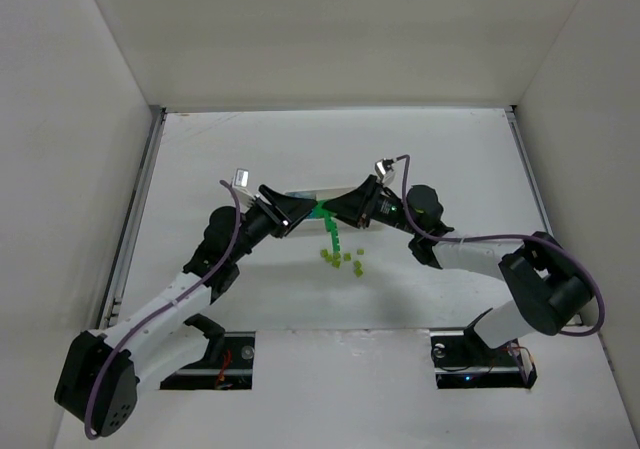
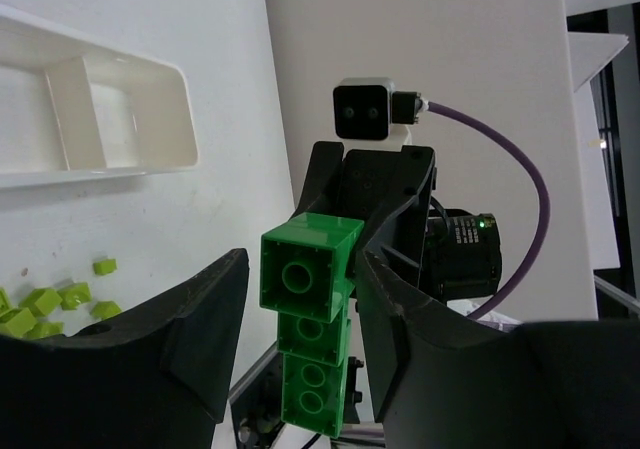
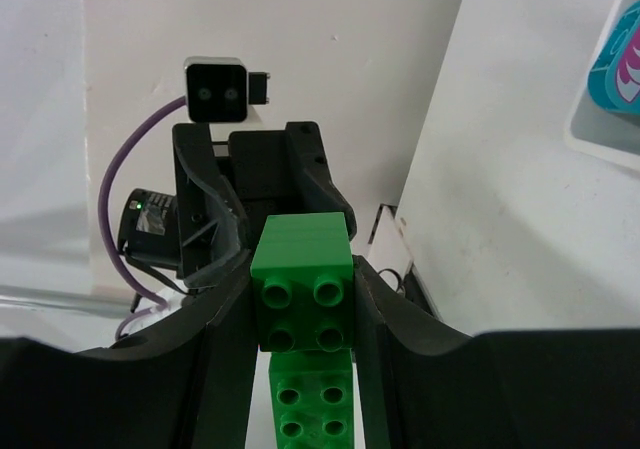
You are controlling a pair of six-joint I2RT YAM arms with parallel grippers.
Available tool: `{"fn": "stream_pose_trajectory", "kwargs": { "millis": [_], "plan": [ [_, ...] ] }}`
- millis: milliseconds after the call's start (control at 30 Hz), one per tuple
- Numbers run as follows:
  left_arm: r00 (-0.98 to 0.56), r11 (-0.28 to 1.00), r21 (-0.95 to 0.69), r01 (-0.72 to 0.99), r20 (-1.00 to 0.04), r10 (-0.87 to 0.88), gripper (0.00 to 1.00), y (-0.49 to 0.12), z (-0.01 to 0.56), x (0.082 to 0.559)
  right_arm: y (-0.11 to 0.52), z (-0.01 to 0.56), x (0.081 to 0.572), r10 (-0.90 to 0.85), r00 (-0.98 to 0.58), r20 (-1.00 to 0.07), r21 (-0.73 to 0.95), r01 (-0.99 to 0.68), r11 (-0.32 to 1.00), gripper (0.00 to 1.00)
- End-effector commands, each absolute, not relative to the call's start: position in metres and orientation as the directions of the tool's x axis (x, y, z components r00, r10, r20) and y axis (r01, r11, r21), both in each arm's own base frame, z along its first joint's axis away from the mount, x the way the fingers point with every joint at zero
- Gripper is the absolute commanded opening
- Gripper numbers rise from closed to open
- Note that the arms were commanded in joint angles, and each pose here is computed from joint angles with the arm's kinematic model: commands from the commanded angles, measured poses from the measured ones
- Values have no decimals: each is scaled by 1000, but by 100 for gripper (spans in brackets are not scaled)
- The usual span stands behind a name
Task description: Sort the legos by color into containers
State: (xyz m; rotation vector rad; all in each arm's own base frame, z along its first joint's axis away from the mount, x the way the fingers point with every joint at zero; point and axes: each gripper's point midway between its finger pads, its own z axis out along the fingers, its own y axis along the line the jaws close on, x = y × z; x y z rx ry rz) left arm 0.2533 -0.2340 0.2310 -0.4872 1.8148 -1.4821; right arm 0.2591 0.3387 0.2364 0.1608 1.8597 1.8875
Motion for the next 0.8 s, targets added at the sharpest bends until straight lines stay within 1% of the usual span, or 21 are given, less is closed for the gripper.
{"fn": "stream_pose_trajectory", "kwargs": {
  "millis": [0,200,433,533,700,767],
  "plan": [
    [-642,221,-940,259,-339,-688,44,-239,269,254,333,265,255,427,-859,-281,943,-330,-44,32],
    [-663,216,-940,265,-340,-667,44,-249,270,250,334,265,255,420,-870,-258,947,-315,-70,32],
    [-670,190,-941,279,-333,-663,43,-255,276,248,336,266,255,401,-893,-204,949,-281,-143,32],
    [-668,186,-941,282,-331,-667,40,-254,278,248,336,263,256,404,-895,-191,952,-269,-147,32],
    [-662,178,-940,291,-332,-672,25,-253,283,247,333,262,259,420,-888,-186,953,-267,-144,32],
    [-663,175,-939,295,-333,-670,23,-254,285,247,331,263,260,425,-886,-185,953,-268,-144,32]
  ]
}}
